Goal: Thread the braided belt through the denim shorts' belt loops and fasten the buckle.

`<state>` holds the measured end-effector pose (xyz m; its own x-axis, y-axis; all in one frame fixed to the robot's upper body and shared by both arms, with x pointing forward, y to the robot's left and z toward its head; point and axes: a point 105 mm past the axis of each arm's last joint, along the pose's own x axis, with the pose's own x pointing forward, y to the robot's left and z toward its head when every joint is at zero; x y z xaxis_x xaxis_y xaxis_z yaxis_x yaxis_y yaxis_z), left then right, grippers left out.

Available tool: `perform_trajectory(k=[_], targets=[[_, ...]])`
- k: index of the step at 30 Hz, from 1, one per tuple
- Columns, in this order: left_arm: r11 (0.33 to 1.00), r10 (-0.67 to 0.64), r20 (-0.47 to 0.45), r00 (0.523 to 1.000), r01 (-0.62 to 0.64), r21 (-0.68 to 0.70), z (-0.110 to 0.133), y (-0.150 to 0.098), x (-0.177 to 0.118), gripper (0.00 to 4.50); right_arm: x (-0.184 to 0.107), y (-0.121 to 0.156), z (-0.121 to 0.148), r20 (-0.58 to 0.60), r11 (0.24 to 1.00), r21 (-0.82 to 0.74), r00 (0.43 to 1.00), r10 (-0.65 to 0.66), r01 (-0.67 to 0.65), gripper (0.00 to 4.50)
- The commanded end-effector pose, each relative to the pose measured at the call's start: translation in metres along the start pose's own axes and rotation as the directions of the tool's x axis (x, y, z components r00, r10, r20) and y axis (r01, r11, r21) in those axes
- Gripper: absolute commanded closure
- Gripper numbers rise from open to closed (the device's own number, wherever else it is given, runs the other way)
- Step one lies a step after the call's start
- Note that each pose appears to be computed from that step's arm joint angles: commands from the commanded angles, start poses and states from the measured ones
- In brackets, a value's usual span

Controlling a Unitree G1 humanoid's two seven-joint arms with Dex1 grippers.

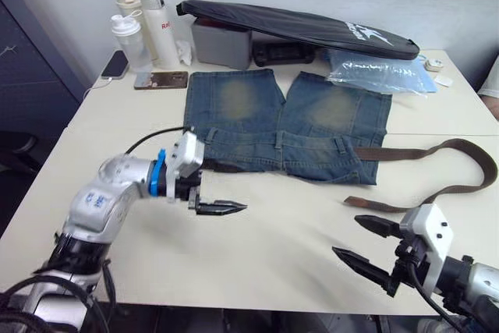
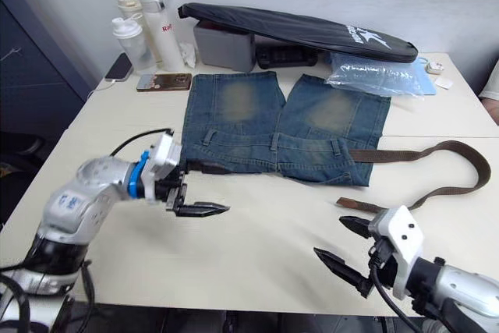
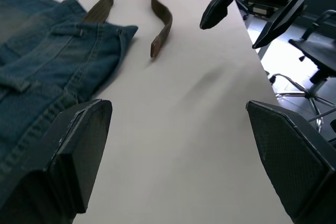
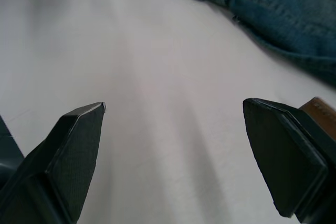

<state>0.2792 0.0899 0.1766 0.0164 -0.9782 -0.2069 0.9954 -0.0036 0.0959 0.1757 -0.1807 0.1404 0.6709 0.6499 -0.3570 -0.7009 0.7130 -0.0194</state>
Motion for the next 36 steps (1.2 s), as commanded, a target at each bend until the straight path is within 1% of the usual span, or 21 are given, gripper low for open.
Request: perform_trajectory(k=[1,4,6,8,10,12,14,16,20,22,25,26,30,36], targets=[[0.990,-0.132,-0.034,0.991,0.134,0.047,0.004,-0.004,0.010,0.00,-0.007,0.004,0.011,0.012,0.998,-0.057,0.999,-0.031,0.032,0.05],[0.980,-0.182,-0.024,0.983,0.184,0.076,0.014,0.001,0.018,0.00,-0.014,-0.003,0.009,-0.009,0.989,-0.096,0.993,-0.116,0.115,0.05],[0.976,-0.194,-0.016,0.981,0.194,0.096,0.019,0.004,0.023,0.00,-0.021,-0.010,0.005,-0.037,0.979,-0.115,0.984,-0.171,0.166,0.05],[0.974,-0.192,0.002,0.981,0.191,0.125,0.024,0.007,0.027,0.00,-0.030,-0.031,0.002,-0.063,0.954,-0.174,0.964,-0.259,0.245,0.05],[0.972,-0.190,0.009,0.982,0.186,0.145,0.025,0.008,0.030,0.00,-0.038,-0.051,-0.001,-0.097,0.934,-0.213,0.945,-0.312,0.286,0.05],[0.971,-0.174,-0.019,0.985,0.175,0.163,0.019,0.009,0.030,0.00,-0.042,-0.071,-0.001,-0.118,0.927,-0.232,0.938,-0.327,0.294,0.05],[0.973,-0.167,-0.022,0.986,0.168,0.158,0.015,0.008,0.029,0.00,-0.043,-0.087,-0.001,-0.137,0.925,-0.245,0.934,-0.330,0.290,0.05],[0.975,-0.157,-0.032,0.987,0.160,0.153,0.011,0.006,0.028,0.00,-0.040,-0.101,-0.002,-0.184,0.929,-0.276,0.935,-0.304,0.247,0.05],[0.981,-0.128,-0.034,0.991,0.132,0.141,0.005,0.000,0.027,0.00,-0.028,-0.127,0.000,-0.241,0.934,-0.303,0.933,-0.267,0.188,0.05],[0.984,-0.112,-0.033,0.993,0.116,0.134,0.003,-0.003,0.027,0.00,-0.022,-0.134,-0.002,-0.273,0.938,-0.309,0.929,-0.248,0.160,0.05],[0.988,-0.081,-0.040,0.996,0.085,0.129,-0.002,-0.006,0.026,0.00,-0.011,-0.139,-0.008,-0.317,0.943,-0.315,0.925,-0.209,0.105,0.05],[0.989,-0.068,-0.039,0.997,0.073,0.126,-0.003,-0.006,0.026,0.00,-0.008,-0.139,-0.009,-0.321,0.946,-0.308,0.926,-0.198,0.095,0.28],[0.993,-0.029,-0.036,0.999,0.032,0.112,-0.005,-0.005,0.025,0.00,-0.001,-0.134,-0.019,-0.383,0.953,-0.301,0.912,-0.147,0.027,0.28],[0.996,0.013,-0.021,1.000,-0.011,0.088,-0.007,-0.004,0.026,0.00,0.005,-0.136,-0.016,-0.367,0.954,-0.297,0.918,-0.149,0.037,0.28]])
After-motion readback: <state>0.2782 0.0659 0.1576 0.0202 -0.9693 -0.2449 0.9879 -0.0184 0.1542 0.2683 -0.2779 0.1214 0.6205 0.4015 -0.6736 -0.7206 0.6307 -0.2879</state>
